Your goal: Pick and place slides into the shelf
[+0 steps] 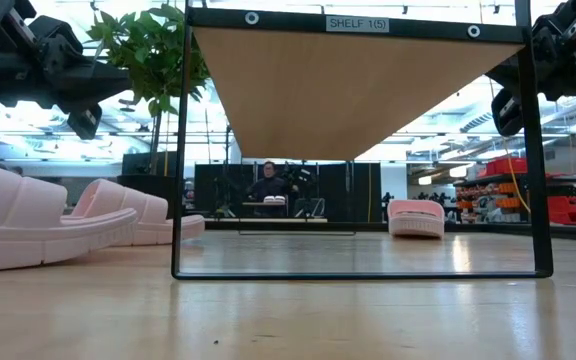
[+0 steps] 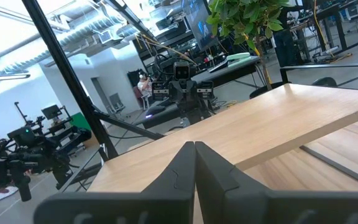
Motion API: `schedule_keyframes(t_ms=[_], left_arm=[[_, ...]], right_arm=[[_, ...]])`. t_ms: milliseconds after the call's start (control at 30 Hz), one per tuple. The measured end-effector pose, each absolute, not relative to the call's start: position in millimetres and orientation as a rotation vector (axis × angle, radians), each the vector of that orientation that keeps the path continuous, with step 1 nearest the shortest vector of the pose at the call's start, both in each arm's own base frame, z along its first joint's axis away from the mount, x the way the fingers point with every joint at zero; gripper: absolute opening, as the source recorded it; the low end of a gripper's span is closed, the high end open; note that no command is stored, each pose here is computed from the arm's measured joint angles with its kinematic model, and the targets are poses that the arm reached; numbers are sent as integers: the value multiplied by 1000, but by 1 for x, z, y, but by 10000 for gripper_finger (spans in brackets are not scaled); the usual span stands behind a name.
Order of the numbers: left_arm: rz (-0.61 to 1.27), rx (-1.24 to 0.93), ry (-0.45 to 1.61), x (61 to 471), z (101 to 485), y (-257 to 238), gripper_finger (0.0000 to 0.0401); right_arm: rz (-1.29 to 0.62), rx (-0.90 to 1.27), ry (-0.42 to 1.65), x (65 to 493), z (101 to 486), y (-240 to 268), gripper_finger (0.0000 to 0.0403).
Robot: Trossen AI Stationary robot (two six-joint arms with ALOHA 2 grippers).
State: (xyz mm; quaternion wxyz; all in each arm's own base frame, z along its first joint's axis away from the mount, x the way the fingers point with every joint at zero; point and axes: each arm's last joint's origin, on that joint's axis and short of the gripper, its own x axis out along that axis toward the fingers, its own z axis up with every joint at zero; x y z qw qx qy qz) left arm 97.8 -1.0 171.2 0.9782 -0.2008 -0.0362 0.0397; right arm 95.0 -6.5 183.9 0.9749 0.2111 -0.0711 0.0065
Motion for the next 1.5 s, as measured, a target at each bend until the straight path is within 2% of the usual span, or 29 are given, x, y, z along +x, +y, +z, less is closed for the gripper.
schedule_keyframes(t_ms=[200, 367, 700, 1067, 1300, 1500], left_arm=[[83, -402, -74, 98, 171, -1, 56], [84, -402, -73, 98, 171, -1, 59], [90, -427, -81, 98, 172, -1, 54], [420, -700, -386, 92, 188, 11, 47], [453, -726, -487, 89, 195, 12, 56], [453, -684, -473, 89, 195, 12, 87]], right_arm=[[-3, 308, -132, 95, 183, -7, 13], [-102, 276, -143, 95, 183, -9, 13], [-242, 523, -201, 94, 186, -14, 13], [-431, 541, -333, 86, 236, -19, 13], [-492, 525, -290, 95, 254, -24, 13], [-590, 487, -123, 103, 259, -30, 13]])
